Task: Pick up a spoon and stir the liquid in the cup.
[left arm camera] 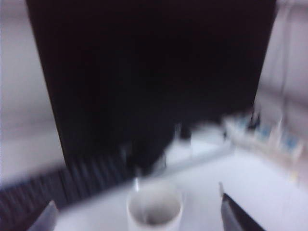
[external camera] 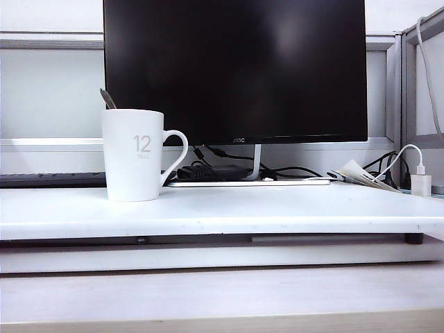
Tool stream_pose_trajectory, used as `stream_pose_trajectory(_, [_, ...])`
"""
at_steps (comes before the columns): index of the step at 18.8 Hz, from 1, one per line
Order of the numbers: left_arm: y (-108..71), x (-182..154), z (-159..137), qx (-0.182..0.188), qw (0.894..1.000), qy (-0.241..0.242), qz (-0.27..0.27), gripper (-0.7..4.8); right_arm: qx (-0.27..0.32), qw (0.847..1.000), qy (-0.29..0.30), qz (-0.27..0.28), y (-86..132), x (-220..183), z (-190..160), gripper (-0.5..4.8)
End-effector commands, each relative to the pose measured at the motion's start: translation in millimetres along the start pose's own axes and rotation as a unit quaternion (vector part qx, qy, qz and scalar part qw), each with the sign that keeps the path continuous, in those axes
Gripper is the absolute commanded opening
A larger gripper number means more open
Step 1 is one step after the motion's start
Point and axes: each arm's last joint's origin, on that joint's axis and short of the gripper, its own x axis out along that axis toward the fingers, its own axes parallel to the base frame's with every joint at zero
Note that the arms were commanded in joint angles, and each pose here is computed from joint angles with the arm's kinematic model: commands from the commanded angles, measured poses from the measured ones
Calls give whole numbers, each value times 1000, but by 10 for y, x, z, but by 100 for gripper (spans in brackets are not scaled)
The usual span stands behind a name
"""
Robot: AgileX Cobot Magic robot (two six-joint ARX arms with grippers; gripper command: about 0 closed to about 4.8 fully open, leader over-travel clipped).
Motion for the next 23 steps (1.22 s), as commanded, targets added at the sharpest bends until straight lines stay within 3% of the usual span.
stream_pose_trajectory(1, [-117,-474,125,6,997,-71,-4,479,8,998,-51,-22,-47,-932,148,305])
stream_pose_trajectory(3, [-201,-826,90,3,996,-90,-4,479,8,998,-55,-25,0,-1509,56,290])
stream_pose_trajectory(4, [-224,-922,64,4,996,-94,-5,479,5,998,-53,-25,35,-1744,-29,235])
stream_pose_trajectory(6, [-282,-1142,10,18,994,-108,-14,479,3,997,-68,-27,150,-2335,-329,212])
stream_pose_trajectory(7, [-296,-1184,-10,16,994,-107,-21,479,5,997,-72,-28,190,-2494,-440,217])
stream_pose_trajectory(8, [-308,-1215,-71,-4,996,-84,-34,479,24,996,-76,-28,268,-2722,-666,265])
stream_pose_trajectory(10, [-314,-1200,-202,-53,997,-16,-52,479,67,996,-64,-21,368,-2838,-977,329])
stream_pose_trajectory(11, [-310,-1185,-289,-72,996,22,-50,479,82,995,-52,-18,424,-2843,-1160,359])
stream_pose_trajectory(13, [-298,-1147,-415,-86,993,66,-47,479,89,996,-30,-13,532,-2754,-1514,369])
stream_pose_trajectory(16, [-270,-1046,-554,-93,991,88,-42,479,136,991,-15,4,683,-2405,-2017,369])
stream_pose_trajectory(21, [-165,-683,-1004,-96,990,97,-27,479,192,976,-102,-2,869,-1499,-2716,369])
stream_pose_trajectory(23, [-113,-544,-1186,-129,989,77,-1,479,207,969,-135,-9,931,-1253,-2952,368])
